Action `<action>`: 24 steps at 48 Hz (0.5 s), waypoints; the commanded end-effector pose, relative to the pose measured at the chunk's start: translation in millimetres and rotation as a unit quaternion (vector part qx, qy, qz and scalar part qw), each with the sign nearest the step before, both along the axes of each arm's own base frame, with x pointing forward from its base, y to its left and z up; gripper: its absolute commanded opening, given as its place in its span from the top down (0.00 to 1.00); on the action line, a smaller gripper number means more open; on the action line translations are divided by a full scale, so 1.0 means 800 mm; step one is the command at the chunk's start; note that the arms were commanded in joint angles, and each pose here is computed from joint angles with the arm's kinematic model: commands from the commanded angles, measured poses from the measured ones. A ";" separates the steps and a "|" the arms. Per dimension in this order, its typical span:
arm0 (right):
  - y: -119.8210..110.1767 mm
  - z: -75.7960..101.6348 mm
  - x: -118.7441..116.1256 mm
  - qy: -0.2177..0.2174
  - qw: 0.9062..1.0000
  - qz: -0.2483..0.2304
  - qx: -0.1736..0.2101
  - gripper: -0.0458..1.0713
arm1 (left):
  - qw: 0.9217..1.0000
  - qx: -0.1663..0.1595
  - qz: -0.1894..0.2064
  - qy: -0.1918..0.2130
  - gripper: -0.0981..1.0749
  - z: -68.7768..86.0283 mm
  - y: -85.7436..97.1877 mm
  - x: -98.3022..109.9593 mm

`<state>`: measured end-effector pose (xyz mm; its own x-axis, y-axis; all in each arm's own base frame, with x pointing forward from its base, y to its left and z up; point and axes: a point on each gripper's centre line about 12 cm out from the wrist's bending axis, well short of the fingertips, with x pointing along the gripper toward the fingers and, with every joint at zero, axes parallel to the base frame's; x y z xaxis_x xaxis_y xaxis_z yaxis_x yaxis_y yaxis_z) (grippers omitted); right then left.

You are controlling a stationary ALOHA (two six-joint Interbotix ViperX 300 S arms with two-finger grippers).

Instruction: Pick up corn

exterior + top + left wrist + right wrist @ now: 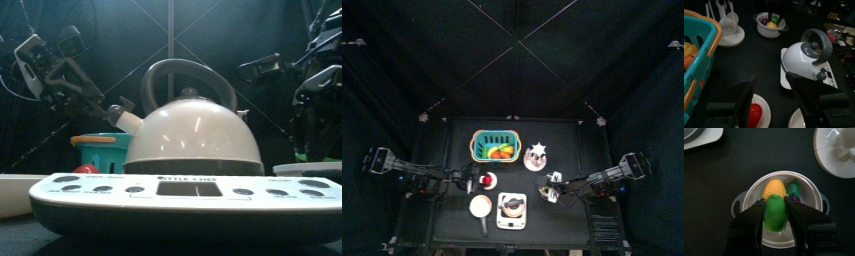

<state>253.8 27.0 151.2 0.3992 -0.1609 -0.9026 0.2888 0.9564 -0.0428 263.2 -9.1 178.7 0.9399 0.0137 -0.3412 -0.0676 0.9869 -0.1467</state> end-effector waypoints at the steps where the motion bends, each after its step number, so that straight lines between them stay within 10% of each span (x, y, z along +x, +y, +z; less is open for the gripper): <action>1: -0.001 0.018 0.004 -0.020 1.000 -0.003 0.000 0.52 | 1.000 -0.001 0.002 -0.008 0.16 0.005 0.000 0.004; 24: -0.006 0.038 -0.002 -0.027 1.000 -0.010 -0.011 0.52 | 1.000 -0.004 0.002 -0.007 0.16 0.005 -0.001 0.003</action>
<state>246.5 21.6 167.1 0.4032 -0.1927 -0.8946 0.3081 0.9491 -0.0655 263.2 -9.4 178.7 0.9398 0.0135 -0.3414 -0.0682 0.9865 -0.1488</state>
